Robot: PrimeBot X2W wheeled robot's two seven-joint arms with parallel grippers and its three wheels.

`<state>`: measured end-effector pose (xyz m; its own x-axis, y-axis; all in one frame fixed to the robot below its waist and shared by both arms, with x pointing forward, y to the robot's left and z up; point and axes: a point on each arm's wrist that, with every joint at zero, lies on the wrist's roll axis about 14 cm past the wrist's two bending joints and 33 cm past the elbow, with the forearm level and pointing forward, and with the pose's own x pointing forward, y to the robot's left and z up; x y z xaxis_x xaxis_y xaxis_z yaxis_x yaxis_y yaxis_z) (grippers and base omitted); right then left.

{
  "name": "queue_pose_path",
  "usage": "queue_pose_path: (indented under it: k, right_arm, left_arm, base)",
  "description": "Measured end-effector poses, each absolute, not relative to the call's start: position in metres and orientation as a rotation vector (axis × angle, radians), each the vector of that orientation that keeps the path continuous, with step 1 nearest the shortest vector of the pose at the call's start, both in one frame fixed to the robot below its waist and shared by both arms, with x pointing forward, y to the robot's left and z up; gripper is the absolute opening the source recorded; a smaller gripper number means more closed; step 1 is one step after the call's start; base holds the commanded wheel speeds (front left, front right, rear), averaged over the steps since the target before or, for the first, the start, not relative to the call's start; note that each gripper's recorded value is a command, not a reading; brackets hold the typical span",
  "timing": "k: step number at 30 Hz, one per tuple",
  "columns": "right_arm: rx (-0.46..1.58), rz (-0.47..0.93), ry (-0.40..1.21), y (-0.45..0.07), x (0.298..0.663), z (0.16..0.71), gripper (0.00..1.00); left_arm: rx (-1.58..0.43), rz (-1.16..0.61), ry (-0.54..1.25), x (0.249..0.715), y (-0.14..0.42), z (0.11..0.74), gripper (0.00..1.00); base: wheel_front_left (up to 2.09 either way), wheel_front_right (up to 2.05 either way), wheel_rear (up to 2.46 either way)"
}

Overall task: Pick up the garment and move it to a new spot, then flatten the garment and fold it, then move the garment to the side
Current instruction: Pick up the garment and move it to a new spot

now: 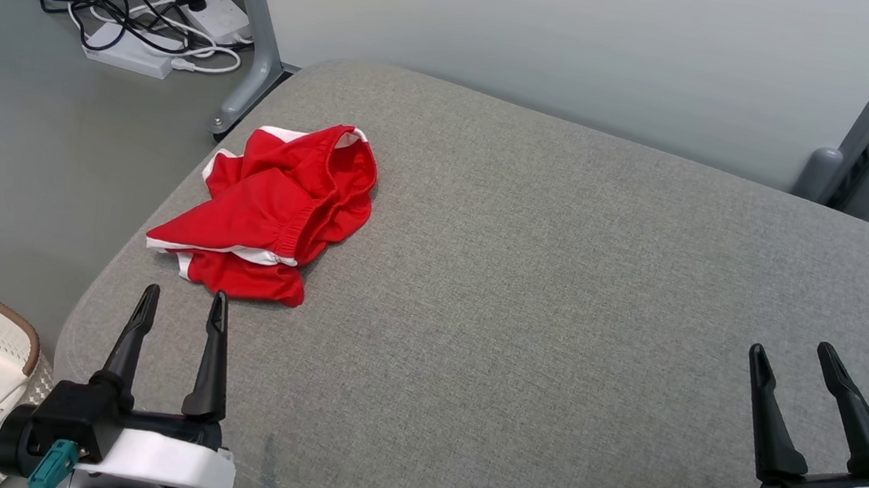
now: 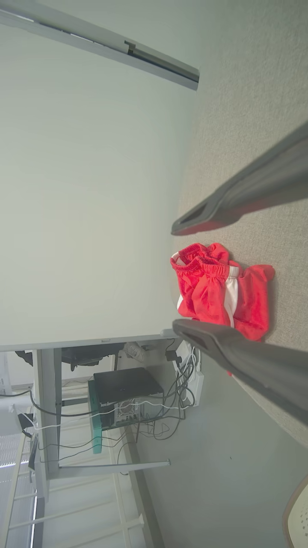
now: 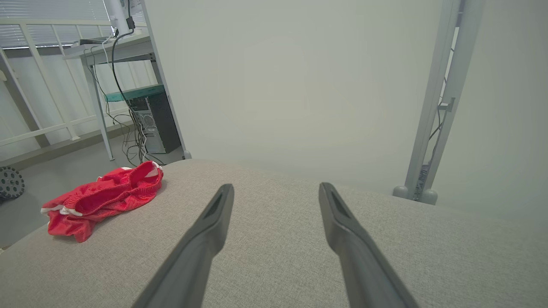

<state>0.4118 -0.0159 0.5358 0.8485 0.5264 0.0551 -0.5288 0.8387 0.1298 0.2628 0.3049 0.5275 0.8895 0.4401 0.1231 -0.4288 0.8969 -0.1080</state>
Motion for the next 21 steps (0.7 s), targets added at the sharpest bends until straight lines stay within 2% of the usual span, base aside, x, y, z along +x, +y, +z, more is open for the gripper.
queue_pose_path:
  k: [11, 17, 21]
  right_arm:
    - [0.156, 0.554, -0.001, -0.016, 0.415, 0.53, 1.0]
    - [0.154, 0.557, 0.002, -0.017, 0.429, 0.528, 1.0]
    - [0.145, 0.547, 0.012, -0.022, 0.443, 0.522, 1.0]
  left_arm:
    - [-0.059, 0.451, -0.166, 0.268, 0.305, 0.536, 1.0]
    - [-0.019, 0.428, -0.24, 0.307, 0.317, 0.566, 1.0]
    - [-0.026, 0.415, -0.216, 0.344, 0.329, 0.563, 1.0]
  base:
    - [0.0, 0.0, 0.0]
    - [0.0, 0.0, 0.0]
    - [0.0, 0.0, 0.0]
